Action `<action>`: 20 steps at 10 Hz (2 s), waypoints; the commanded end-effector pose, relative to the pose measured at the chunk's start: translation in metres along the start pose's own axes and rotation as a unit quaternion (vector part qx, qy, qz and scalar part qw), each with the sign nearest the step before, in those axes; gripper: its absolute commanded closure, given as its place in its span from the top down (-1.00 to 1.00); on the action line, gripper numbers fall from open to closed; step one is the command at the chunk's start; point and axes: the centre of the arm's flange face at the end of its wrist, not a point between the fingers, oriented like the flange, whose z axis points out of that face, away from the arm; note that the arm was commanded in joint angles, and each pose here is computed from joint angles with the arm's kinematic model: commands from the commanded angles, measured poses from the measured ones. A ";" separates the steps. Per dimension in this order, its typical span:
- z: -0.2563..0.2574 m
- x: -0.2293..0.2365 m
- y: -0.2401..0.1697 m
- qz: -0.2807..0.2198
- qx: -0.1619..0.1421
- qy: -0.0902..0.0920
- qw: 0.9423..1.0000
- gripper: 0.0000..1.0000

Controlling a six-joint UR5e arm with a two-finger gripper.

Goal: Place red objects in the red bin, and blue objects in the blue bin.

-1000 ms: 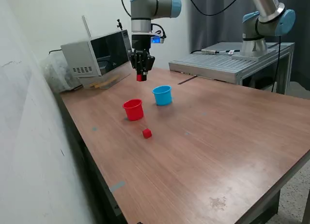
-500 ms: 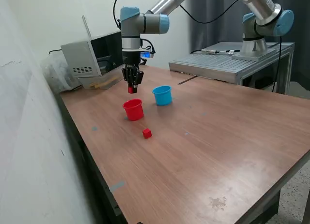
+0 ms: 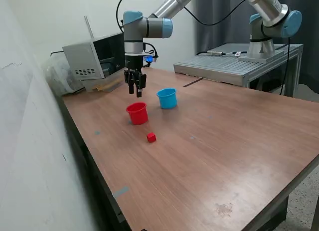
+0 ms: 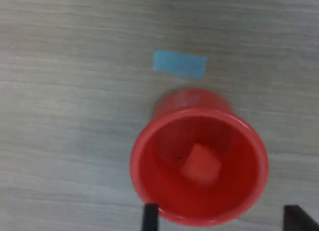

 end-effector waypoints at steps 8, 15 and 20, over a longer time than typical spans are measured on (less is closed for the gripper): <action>-0.184 0.113 -0.050 -0.061 -0.063 0.007 0.996 1.00; -0.184 0.190 -0.050 -0.048 -0.071 0.081 0.993 1.00; -0.003 0.179 0.024 -0.018 -0.013 0.058 0.998 1.00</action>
